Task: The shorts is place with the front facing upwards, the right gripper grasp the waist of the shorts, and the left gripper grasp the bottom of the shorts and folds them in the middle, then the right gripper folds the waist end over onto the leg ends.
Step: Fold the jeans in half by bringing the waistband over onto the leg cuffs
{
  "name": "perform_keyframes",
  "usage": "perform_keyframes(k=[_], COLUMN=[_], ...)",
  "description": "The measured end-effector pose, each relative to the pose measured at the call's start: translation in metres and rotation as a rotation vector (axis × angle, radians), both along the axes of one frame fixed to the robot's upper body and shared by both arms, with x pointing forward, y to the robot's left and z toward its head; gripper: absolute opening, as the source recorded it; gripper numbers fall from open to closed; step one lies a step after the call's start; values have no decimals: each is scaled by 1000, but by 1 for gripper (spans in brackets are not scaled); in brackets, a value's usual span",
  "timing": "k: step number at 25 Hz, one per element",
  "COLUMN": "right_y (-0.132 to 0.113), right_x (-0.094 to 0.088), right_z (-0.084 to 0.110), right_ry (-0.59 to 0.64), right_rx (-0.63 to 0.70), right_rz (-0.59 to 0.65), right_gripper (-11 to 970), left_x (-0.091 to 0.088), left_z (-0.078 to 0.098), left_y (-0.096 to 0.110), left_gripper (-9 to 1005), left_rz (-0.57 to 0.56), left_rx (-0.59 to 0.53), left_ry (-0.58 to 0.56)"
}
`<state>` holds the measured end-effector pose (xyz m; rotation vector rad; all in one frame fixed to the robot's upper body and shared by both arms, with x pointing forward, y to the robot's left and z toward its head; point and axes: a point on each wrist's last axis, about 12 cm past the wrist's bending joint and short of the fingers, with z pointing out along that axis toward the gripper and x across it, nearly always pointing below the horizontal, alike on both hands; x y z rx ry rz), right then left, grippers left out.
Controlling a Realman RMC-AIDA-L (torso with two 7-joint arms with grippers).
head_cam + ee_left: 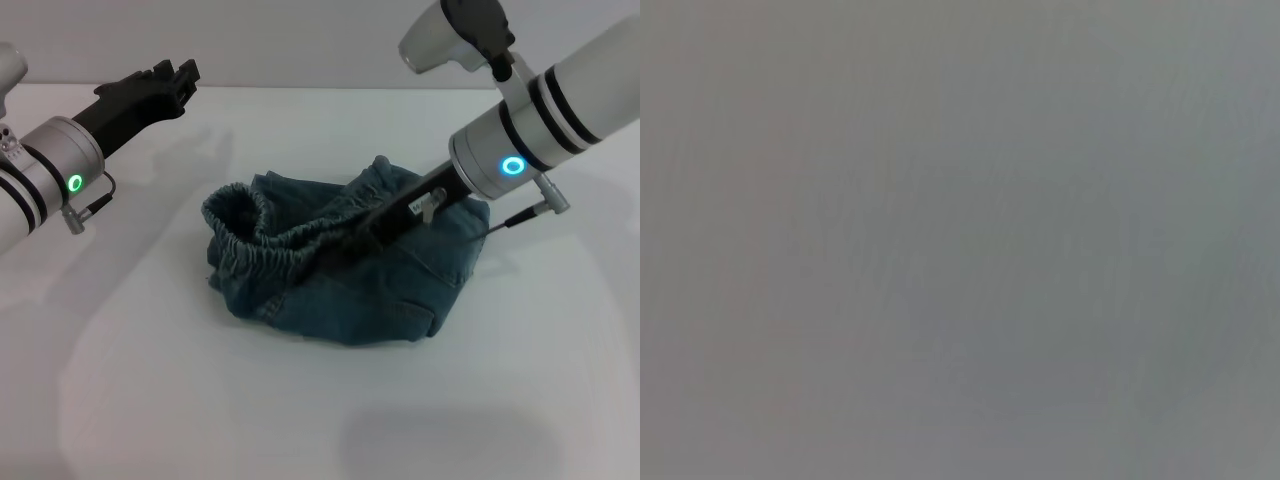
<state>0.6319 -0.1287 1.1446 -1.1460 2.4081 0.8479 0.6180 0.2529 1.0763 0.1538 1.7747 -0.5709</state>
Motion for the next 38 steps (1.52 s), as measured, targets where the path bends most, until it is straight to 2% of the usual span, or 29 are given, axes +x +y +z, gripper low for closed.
perform_keyframes(k=[10, 16, 20, 23, 29, 38], right_y=[21, 36, 39, 39, 29, 20], right_x=[27, 36, 37, 33, 11, -4], right_z=[23, 39, 43, 47, 53, 28], right_ry=[-194, -277, -298, -285, -182, -53], right_rx=[3, 3, 3, 9, 42, 25], right_rz=[-34, -9, 12, 50, 169, 188], right_gripper=[511, 510, 511, 510, 510, 511], left_x=[1, 2, 4, 5, 6, 9], left_z=[0, -2, -1, 0, 1, 4], left_y=[-2, -2, 2, 5, 8, 9], left_gripper=[333, 333, 332, 332, 333, 333], left_rz=[-4, -3, 18, 33, 46, 62], left_rx=[0, 7, -1, -8, 2, -3], left_ry=[5, 13, 10, 6, -5, -14])
